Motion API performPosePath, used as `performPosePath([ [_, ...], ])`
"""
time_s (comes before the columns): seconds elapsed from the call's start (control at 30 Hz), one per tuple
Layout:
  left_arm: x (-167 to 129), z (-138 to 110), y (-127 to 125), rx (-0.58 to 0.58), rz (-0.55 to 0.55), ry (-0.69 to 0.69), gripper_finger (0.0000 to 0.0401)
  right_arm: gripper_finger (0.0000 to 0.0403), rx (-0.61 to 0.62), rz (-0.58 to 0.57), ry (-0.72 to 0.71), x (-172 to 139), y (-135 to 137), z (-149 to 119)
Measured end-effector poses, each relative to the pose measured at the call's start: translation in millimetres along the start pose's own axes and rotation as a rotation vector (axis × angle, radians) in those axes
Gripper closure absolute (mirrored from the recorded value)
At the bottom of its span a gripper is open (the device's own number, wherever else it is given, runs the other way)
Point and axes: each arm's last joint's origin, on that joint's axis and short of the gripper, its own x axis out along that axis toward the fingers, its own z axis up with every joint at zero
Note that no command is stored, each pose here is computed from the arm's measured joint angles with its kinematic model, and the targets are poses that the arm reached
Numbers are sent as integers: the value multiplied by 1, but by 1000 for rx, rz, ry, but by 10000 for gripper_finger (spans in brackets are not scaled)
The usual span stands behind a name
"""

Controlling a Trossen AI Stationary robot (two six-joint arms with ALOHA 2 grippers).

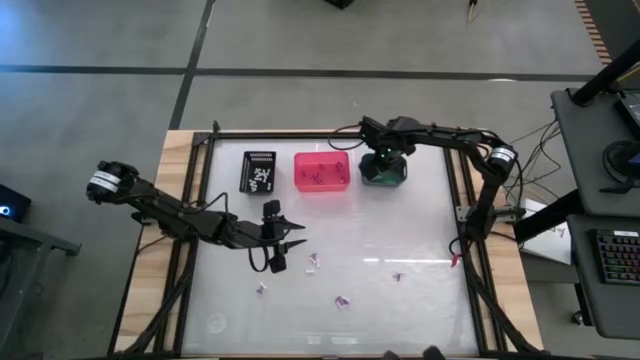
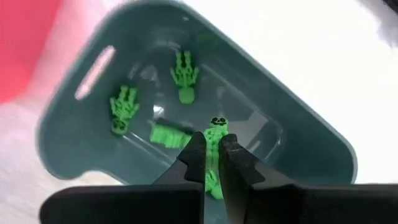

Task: Sort Halloween decoration
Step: Put the green skeleton toy into the blue bin

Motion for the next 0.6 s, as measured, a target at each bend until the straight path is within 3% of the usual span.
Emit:
performPosePath([
  [0.33,0,0,0,-1,0,-1,251,386,-27,5,-36,-1,2,5],
  [0.6,0,0,0,-4,0,-1,251,321,-28,18,-72,-1,3,8],
])
